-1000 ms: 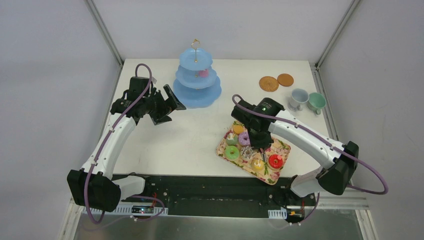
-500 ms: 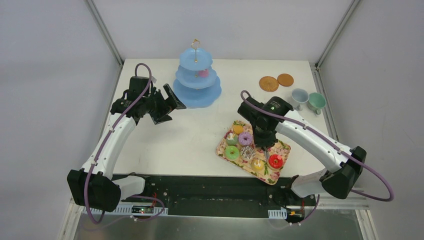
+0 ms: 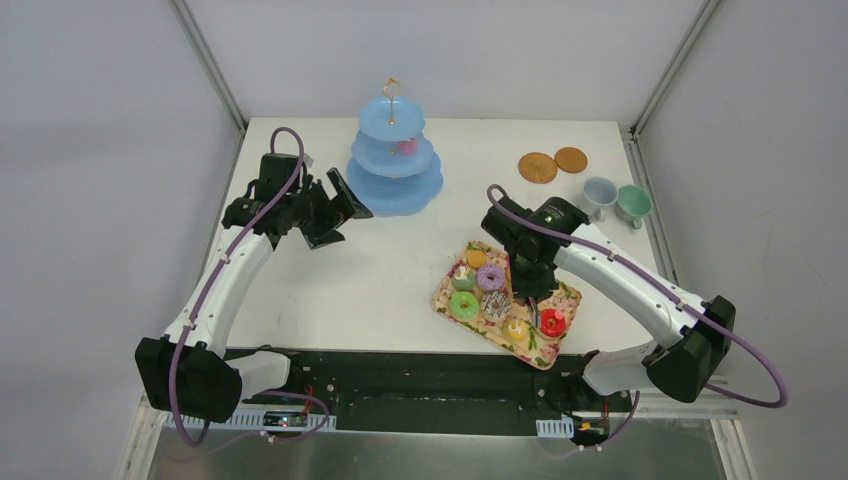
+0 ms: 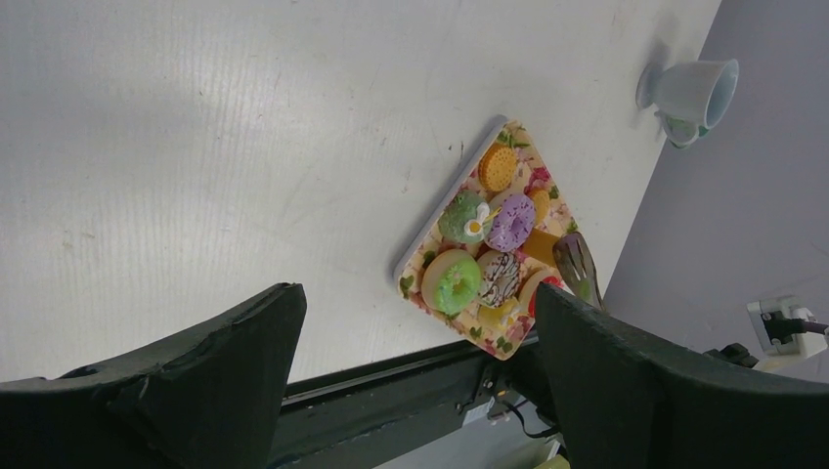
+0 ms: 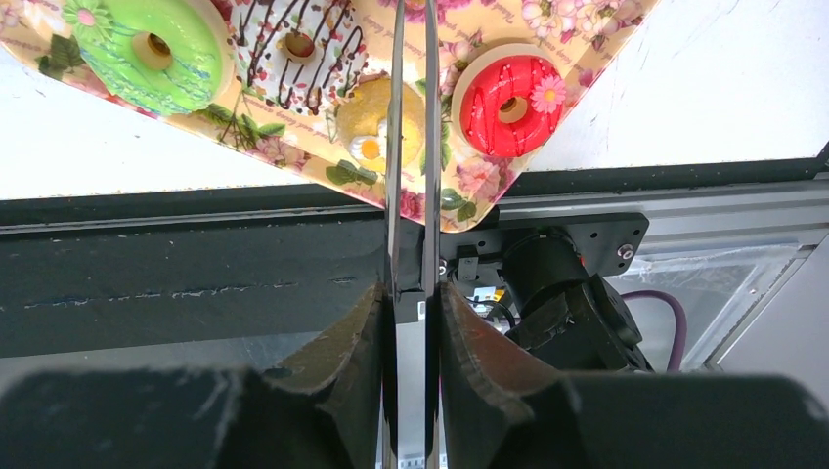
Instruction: Serve the afternoon tea
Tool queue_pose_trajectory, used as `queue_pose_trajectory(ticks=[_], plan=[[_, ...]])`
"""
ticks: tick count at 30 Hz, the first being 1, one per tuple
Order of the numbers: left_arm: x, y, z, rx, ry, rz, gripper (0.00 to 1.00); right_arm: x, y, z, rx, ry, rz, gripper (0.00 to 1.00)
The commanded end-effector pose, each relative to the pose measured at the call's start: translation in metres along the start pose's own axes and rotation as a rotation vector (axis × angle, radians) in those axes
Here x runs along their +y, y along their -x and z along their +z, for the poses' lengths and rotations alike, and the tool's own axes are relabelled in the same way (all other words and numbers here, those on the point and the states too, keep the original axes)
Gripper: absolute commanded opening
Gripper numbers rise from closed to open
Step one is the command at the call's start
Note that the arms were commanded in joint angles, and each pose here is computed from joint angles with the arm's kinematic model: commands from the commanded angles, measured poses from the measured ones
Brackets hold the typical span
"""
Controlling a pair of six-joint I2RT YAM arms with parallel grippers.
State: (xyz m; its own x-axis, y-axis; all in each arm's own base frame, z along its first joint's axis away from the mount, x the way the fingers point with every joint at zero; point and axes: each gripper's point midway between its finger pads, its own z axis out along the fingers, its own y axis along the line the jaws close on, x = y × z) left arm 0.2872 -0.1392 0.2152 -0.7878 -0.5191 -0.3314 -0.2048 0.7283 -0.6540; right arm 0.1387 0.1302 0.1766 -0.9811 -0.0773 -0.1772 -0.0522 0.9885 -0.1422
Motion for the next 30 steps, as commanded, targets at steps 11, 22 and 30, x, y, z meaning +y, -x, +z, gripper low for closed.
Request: queue_pose_trajectory(ticks=[11,22,30], plan=[[-0.003,-0.002,0.000,0.002,-0.019,0.007,0.91,-0.006,-0.003,-0.002,0.002,-0.004,0.025,0.29],[-0.005,-0.001,-0.002,-0.002,-0.024,0.004,0.91,-0.006,0.020,-0.040,-0.112,0.068,0.081,0.05],[-0.007,0.003,-0.004,-0.007,-0.013,0.020,0.91,-0.001,0.059,-0.070,-0.220,0.283,0.219,0.04]])
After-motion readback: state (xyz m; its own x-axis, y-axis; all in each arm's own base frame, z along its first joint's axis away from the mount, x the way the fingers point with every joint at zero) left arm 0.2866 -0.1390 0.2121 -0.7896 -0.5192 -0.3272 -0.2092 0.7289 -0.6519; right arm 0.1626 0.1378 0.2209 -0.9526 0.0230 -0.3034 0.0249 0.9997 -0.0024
